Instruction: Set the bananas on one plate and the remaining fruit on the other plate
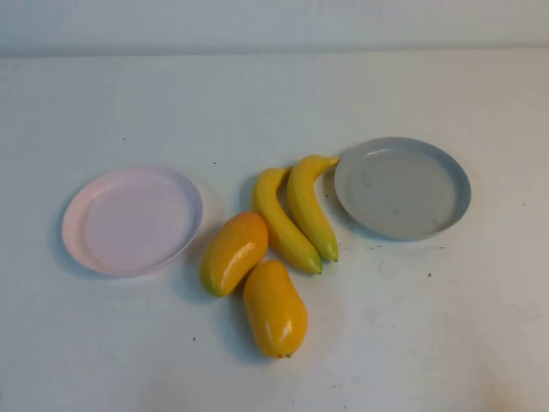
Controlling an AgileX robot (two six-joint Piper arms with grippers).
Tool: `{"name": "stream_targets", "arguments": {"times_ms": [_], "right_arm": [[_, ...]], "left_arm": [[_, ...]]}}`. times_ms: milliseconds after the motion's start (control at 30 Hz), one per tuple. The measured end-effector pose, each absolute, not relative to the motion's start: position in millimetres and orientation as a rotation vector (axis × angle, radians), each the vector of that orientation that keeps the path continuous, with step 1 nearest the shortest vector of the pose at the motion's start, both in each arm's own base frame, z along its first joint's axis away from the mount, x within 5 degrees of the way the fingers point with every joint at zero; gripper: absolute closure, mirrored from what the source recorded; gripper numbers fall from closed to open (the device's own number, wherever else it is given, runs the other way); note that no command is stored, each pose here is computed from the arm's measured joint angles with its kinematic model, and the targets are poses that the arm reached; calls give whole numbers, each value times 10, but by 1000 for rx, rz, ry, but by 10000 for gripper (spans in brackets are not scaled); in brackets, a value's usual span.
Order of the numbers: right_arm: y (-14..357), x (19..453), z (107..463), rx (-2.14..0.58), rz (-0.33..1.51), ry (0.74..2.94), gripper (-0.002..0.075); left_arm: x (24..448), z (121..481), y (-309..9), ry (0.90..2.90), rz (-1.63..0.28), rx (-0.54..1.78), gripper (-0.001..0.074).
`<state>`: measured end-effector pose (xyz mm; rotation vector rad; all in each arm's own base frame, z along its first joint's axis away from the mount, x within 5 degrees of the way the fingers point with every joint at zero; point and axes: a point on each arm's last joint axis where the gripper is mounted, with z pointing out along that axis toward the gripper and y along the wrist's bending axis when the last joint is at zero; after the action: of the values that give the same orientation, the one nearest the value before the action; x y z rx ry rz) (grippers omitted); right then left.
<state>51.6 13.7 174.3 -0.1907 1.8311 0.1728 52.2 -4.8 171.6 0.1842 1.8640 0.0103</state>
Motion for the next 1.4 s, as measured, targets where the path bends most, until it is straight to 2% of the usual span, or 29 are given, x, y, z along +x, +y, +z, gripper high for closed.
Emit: {"name": "stream_targets", "arguments": {"times_ms": [1167, 1400], "right_arm": [[137, 516, 1743, -191, 173, 1831, 741], [137, 516, 1743, -191, 173, 1831, 741]], "left_arm": [[522, 1717, -48, 1862, 10, 184, 740], [530, 1754, -72, 1825, -68, 127, 740]]}}
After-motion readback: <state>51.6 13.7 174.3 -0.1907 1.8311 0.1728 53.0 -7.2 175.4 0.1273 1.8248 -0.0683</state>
